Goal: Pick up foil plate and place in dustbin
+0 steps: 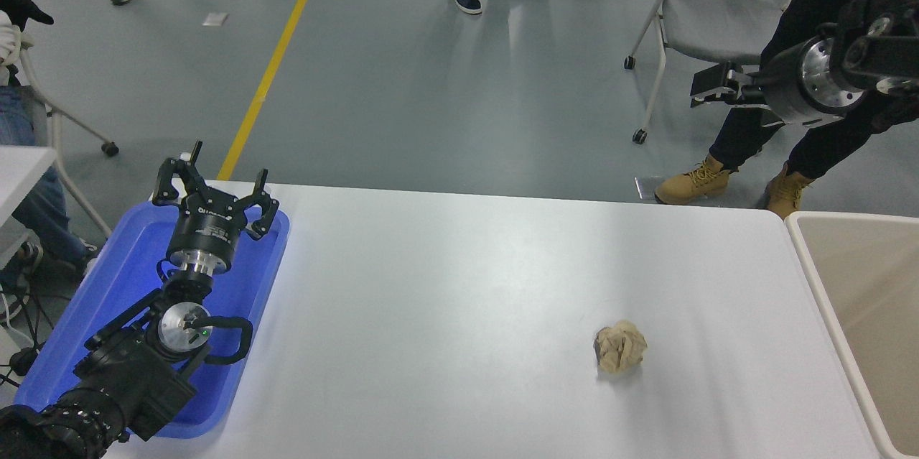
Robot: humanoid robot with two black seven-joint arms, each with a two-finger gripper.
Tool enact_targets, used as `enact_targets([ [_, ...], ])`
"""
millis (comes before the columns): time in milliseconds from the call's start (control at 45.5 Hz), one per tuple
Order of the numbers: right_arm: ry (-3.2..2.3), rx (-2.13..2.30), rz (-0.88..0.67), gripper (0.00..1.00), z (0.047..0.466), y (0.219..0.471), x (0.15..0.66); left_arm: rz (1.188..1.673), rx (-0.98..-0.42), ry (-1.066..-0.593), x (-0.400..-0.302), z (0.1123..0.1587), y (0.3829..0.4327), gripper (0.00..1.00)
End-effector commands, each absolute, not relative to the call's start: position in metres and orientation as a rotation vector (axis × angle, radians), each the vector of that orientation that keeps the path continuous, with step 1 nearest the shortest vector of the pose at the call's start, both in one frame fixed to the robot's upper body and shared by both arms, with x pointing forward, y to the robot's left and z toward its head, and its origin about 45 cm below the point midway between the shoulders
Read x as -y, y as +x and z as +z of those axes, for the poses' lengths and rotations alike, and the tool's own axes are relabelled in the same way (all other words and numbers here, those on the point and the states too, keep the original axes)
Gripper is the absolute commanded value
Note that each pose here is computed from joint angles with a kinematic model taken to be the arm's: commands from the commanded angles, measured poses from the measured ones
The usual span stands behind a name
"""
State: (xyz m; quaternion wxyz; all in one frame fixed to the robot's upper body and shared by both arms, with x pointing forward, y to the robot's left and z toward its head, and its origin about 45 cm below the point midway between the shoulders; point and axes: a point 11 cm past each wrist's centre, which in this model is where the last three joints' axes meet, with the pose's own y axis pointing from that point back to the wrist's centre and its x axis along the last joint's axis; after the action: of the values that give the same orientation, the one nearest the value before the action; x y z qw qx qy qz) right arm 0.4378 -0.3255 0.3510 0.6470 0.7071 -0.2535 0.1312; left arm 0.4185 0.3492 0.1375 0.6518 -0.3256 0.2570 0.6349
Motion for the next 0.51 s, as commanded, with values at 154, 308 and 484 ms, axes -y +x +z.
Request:
enact_targets([
  [154,1.68,0.308,0.143,1.0,0.351,0.387,0.292,1.442,-0.584,-0.739,-0.3493,0.1375,0.4185,1.0],
  [308,1.689,0.254,0.118,1.0,0.346,0.377,0.284,1.442,-0.584,-0.739,-0.3493,0.1375,0.4185,1.0],
  [484,1.657,0.181,0.124,1.0,0.336,0.372,0.276,1.442,-0.584,-0.737,-0.3493,0.1368,0.418,1.0],
])
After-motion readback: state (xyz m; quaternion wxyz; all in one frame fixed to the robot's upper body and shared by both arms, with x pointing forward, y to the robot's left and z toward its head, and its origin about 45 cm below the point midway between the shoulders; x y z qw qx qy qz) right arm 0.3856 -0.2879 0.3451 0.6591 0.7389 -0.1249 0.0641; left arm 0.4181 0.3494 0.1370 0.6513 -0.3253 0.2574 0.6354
